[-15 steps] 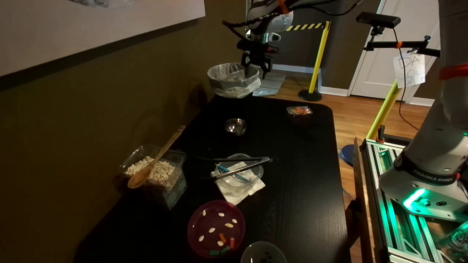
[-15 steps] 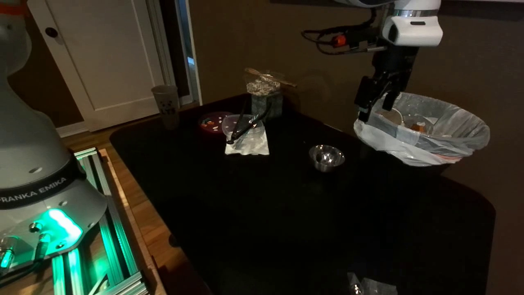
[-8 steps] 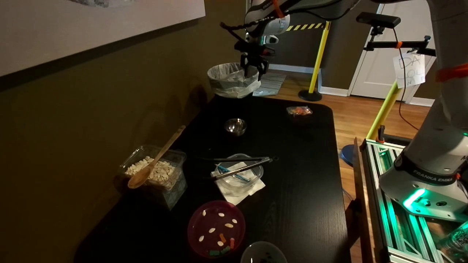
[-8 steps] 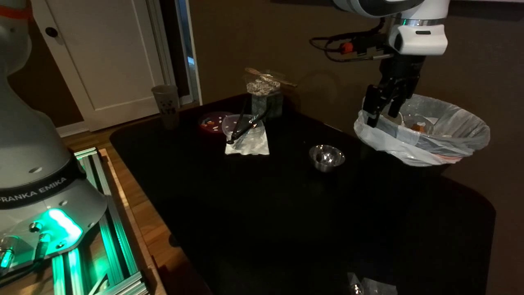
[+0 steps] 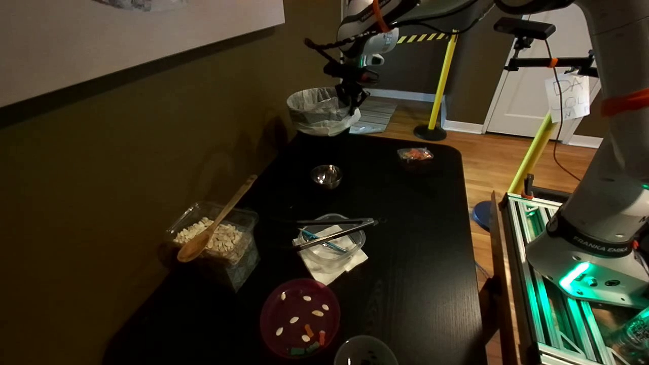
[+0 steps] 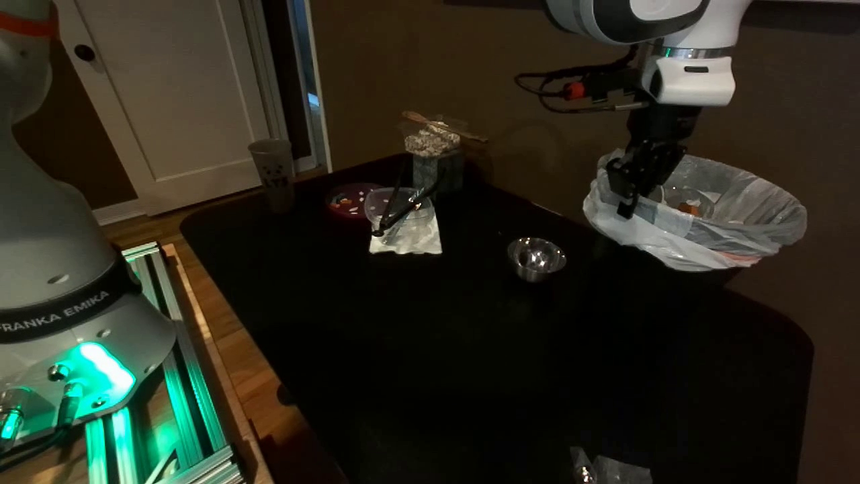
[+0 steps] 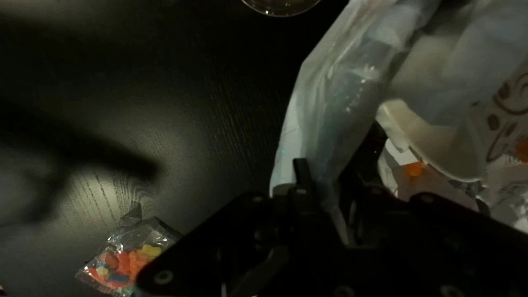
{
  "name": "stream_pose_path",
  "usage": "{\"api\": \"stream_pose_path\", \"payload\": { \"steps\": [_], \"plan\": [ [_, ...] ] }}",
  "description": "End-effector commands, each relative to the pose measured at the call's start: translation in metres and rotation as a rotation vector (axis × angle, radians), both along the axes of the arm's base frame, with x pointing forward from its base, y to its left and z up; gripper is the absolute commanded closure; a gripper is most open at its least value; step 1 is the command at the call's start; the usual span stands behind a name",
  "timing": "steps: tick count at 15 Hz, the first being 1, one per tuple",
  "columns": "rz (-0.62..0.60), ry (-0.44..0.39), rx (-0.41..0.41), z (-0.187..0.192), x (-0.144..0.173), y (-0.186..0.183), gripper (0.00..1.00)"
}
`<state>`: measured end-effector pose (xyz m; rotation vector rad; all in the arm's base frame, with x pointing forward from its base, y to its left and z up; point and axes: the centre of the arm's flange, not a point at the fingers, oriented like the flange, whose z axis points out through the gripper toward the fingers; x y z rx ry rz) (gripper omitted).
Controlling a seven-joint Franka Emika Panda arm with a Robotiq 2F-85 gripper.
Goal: Move the bin forward
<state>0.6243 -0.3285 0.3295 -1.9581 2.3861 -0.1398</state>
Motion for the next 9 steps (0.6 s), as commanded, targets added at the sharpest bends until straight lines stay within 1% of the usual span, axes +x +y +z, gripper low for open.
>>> {"api": "stream_pose_path", "payload": {
  "steps": [1,4,5,7,9],
  "plan": [
    [-0.035,-0.024,0.013,0.005,0.002,-0.005,1.0],
    [-0.044,-0.062,0.024,0.027,-0.012,-0.009,0.99],
    [-0.048,-0.071,0.027,0.035,-0.022,-0.012,0.98],
    [-0.044,-0.088,0.032,0.046,-0.044,-0.017,0.98],
    [-0.061,-0.109,0.037,0.056,-0.079,-0.021,0.98]
  ]
}}
